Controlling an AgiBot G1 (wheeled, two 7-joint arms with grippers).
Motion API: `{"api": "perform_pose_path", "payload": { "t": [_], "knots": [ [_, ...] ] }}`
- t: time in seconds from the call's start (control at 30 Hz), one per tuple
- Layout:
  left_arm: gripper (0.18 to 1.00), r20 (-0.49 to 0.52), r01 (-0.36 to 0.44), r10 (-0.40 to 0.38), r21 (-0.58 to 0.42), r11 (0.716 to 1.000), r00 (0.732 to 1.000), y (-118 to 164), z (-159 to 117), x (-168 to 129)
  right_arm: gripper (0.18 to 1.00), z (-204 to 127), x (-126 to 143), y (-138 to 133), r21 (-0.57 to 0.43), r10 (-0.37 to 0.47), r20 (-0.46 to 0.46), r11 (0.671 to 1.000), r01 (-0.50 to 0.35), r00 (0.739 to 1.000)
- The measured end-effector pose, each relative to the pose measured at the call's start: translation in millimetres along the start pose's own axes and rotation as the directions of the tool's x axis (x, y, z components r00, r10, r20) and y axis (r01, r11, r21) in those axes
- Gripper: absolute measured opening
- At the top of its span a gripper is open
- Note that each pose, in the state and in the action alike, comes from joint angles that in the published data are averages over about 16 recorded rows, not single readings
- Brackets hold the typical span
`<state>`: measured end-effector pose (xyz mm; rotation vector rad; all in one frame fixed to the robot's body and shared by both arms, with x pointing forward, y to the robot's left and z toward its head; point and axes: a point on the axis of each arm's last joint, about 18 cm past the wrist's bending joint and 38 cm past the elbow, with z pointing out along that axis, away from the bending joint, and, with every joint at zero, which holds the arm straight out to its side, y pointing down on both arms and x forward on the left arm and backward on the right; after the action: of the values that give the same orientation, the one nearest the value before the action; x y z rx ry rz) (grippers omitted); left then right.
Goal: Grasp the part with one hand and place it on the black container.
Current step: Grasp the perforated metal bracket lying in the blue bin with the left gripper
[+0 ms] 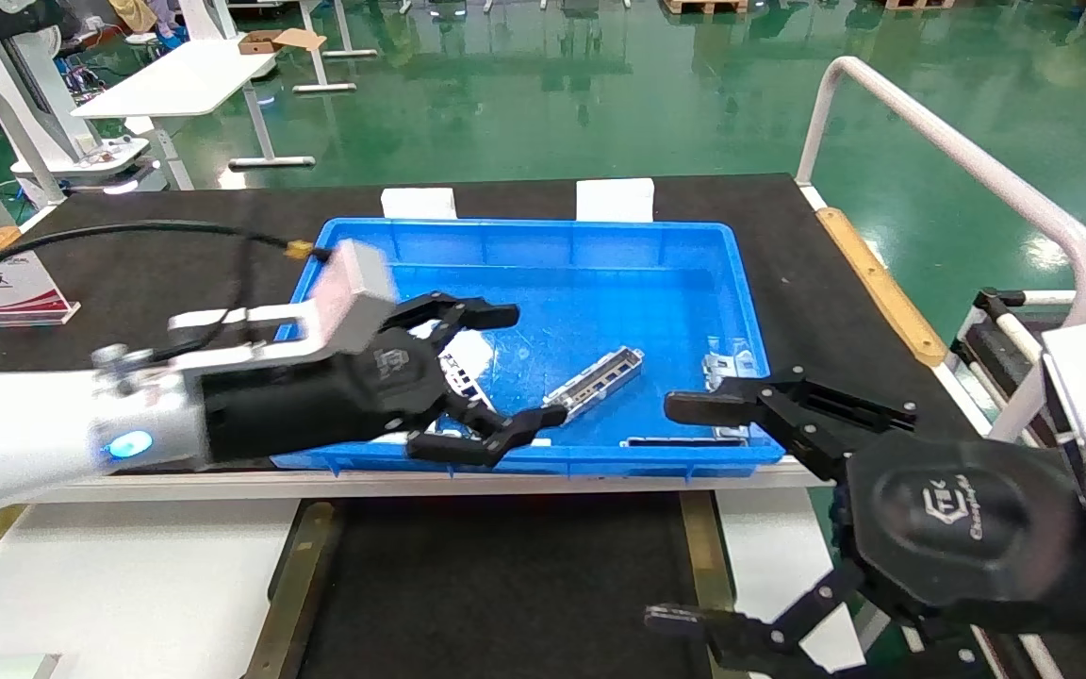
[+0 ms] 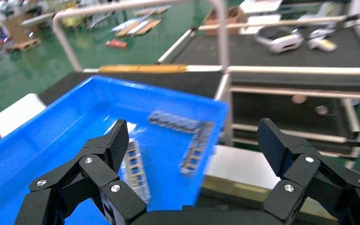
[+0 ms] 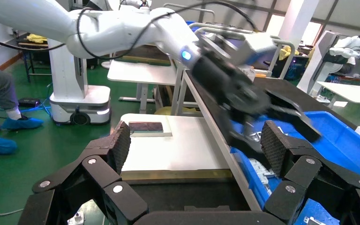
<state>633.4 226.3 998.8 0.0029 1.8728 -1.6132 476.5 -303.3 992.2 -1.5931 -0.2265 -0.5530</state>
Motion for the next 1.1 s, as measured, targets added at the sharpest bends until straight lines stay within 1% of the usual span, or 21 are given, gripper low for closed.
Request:
{"api": "perform_pose_path", "payload": {
  "t": [0.13, 0.3, 0.5, 0.73, 1.1],
  "knots": [
    [1.001, 0.051, 0.016, -0.014, -0.043, 0.999, 0.999, 9, 33, -19, 1.001, 0, 0, 0, 0.0, 0.0, 0.0, 1.0, 0.0, 1.0],
    [1.001, 0.109, 0.037, -0.026, -0.099, 0.994, 0.994, 20, 69, -36, 1.001, 0, 0, 0, 0.0, 0.0, 0.0, 1.0, 0.0, 1.0],
    [1.001, 0.161, 0.061, -0.034, -0.161, 0.985, 0.986, 37, 99, -44, 1.001, 0, 0, 0, 0.0, 0.0, 0.0, 1.0, 0.0, 1.0],
    [1.001, 0.202, 0.079, -0.033, -0.222, 0.972, 0.979, 56, 116, -45, 1.001, 0, 0, 0, 0.0, 0.0, 0.0, 1.0, 0.0, 1.0],
    [1.001, 0.243, 0.097, -0.024, -0.293, 0.951, 0.97, 78, 126, -41, 1.001, 0, 0, 0, 0.0, 0.0, 0.0, 1.0, 0.0, 1.0]
  ]
}}
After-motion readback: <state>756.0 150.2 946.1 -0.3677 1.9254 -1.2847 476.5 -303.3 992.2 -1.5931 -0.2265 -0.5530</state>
